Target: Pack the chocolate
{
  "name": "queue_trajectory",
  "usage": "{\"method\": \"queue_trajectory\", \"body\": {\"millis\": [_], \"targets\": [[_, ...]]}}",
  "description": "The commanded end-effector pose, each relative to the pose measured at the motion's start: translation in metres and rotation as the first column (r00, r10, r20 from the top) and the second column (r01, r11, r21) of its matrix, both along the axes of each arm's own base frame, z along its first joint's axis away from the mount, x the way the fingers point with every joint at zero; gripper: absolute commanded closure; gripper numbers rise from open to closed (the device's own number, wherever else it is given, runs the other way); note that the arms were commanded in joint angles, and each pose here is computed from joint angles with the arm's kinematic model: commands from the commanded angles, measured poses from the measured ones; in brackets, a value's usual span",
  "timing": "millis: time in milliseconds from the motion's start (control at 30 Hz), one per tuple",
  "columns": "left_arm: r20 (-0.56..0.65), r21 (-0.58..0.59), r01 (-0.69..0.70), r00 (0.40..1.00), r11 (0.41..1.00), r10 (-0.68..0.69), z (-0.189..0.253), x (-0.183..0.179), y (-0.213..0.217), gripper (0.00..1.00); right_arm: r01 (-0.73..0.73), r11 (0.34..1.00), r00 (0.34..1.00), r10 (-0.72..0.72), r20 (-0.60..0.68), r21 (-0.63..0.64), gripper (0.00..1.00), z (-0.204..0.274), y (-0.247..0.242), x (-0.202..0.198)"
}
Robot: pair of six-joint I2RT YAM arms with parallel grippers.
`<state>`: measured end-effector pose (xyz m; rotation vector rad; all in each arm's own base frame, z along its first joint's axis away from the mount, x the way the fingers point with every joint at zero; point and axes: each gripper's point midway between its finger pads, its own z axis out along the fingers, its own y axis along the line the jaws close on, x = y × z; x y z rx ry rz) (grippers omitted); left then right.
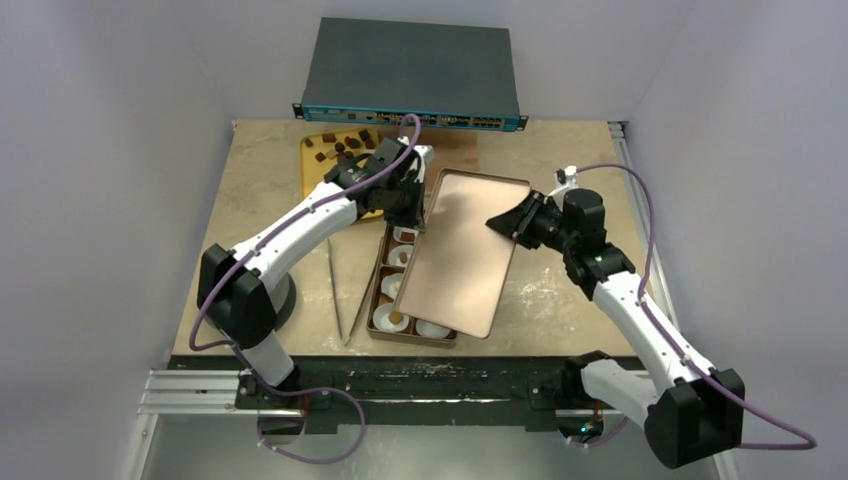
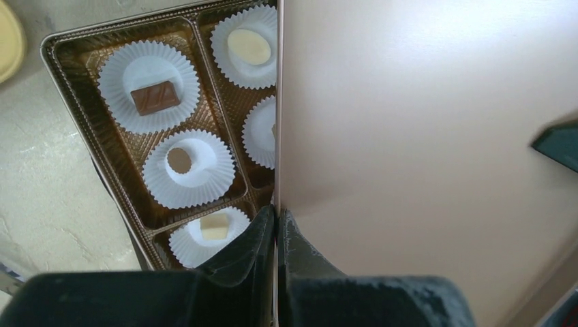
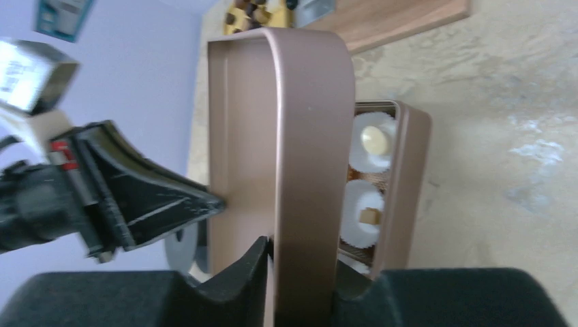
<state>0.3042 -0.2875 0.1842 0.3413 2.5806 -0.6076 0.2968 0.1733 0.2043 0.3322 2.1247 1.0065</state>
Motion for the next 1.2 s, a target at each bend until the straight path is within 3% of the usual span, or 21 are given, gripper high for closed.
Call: {"method": "queue_trajectory", "body": {"millis": [0, 67, 100, 167, 300, 567, 767, 1000, 1167], "targets": [[0.118, -0.096, 0.04, 0.993, 0.995, -0.028, 0.045, 0.004, -0.009, 0.99, -0.021, 0.994, 0.998, 0.015, 0.062, 0.104, 0.87, 0.042, 0.009, -0.006], [0.144, -0.088, 0.032, 0.989, 0.996, -0.019, 0.052, 0.006, -0.005, 0.87, -0.012, 0.992, 0.998, 0.004, 0.059, 0.128, 0.98, 0.049, 0.009, -0.007], [0.157, -0.084, 0.027, 0.987, 0.996, -0.014, 0.056, 0.007, -0.004, 0.76, -0.003, 0.991, 0.999, -0.004, 0.054, 0.134, 1.0, 0.052, 0.009, -0.008], [0.192, -0.066, 0.012, 0.981, 0.998, 0.001, 0.064, 0.009, 0.002, 0.55, 0.025, 0.991, 0.999, -0.031, 0.044, 0.133, 1.0, 0.058, 0.008, -0.006], [0.286, -0.022, -0.012, 0.958, 1.0, 0.018, 0.089, 0.002, 0.014, 0.34, 0.09, 0.986, 0.995, -0.094, 0.025, 0.139, 1.0, 0.073, 0.008, -0.004], [0.473, 0.018, 0.105, 0.875, 0.994, -0.101, 0.149, -0.073, -0.004, 0.34, 0.251, 0.962, 0.968, -0.246, -0.057, 0.109, 1.0, 0.11, 0.035, 0.007], [0.535, 0.093, 0.186, 0.819, 0.978, -0.207, 0.156, -0.112, -0.012, 0.31, 0.353, 0.934, 0.929, -0.344, -0.136, 0.046, 1.0, 0.121, 0.048, 0.02], [0.572, 0.307, 0.115, 0.771, 0.945, -0.28, 0.141, -0.113, -0.011, 0.31, 0.367, 0.93, 0.915, -0.356, -0.188, 0.028, 1.0, 0.133, 0.071, 0.019], [0.593, 0.41, 0.016, 0.755, 0.912, -0.279, 0.134, -0.103, -0.006, 0.39, 0.361, 0.931, 0.918, -0.346, -0.191, 0.048, 1.0, 0.14, 0.077, 0.012]]}}
